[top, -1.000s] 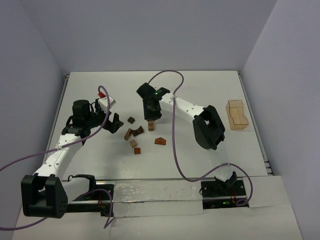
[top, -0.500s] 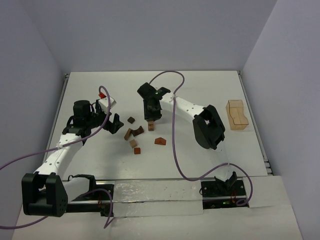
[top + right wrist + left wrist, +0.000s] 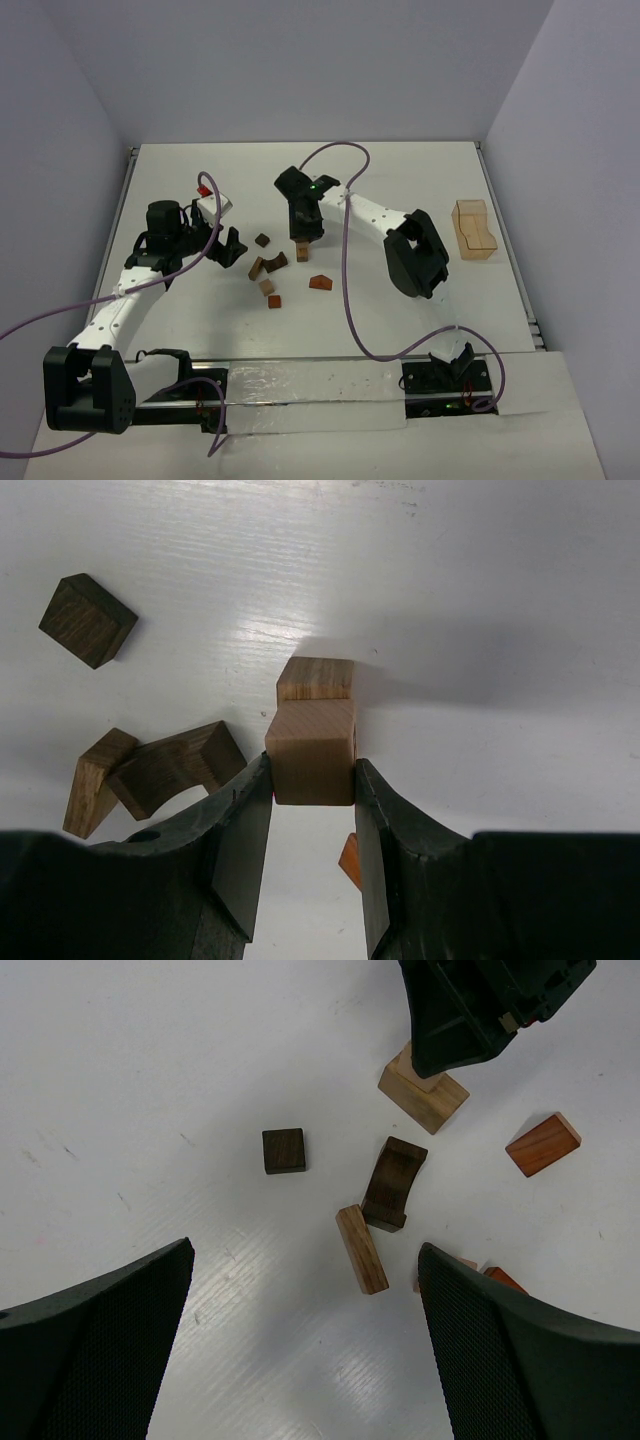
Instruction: Build the wood block tower
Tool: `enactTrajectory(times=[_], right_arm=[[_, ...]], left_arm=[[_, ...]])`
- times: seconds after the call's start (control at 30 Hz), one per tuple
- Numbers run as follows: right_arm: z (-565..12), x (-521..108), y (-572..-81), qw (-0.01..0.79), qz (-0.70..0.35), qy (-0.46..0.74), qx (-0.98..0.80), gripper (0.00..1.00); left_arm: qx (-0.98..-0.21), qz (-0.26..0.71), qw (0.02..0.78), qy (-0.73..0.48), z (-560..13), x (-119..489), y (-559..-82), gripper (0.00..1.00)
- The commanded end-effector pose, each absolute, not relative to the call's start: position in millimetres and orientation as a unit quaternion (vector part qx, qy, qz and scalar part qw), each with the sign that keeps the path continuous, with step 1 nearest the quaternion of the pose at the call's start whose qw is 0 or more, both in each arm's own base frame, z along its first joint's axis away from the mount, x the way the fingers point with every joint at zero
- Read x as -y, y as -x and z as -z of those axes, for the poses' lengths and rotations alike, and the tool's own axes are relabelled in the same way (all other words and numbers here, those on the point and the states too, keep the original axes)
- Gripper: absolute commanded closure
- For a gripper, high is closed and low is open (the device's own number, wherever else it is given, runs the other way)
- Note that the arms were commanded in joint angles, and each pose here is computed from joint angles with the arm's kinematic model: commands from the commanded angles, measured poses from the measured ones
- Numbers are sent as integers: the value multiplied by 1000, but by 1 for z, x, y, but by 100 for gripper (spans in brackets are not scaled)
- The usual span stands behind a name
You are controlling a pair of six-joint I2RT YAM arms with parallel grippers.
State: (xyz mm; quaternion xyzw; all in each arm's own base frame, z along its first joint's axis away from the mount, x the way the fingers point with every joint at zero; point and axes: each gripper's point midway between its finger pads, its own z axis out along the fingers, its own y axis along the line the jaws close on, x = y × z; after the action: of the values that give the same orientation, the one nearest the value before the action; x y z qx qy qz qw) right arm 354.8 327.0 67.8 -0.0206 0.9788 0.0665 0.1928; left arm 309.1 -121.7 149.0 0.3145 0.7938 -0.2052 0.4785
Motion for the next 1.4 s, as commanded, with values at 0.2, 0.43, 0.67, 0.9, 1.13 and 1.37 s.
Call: enactTrajectory(times=[0.2,0.43,0.67,0.9,1.13,1.37], right_arm=[[-70,-325,-366,201,-58,1,-978,95],[-69,-327,-366,197,-63,3,-978,93],[-72,-327,-366,198,-67,2,-978,93],[-75,-329,-363,199,-72,6,-977,92],[-78,-332,-361,203,-74,11,-976,93],[-78,-332,-360,204,-73,10,-976,92]], left_arm=[[-781,216,491,-320,-153,126,-313,1],[-781,216,490,-320,-151,126,-313,1],[-781,216,490,-319,-151,125,-313,1],[-782,216,490,-320,-150,125,-313,1],[-783,217,488,-320,-148,126,-313,1],[-782,216,488,-321,-147,125,-313,1]])
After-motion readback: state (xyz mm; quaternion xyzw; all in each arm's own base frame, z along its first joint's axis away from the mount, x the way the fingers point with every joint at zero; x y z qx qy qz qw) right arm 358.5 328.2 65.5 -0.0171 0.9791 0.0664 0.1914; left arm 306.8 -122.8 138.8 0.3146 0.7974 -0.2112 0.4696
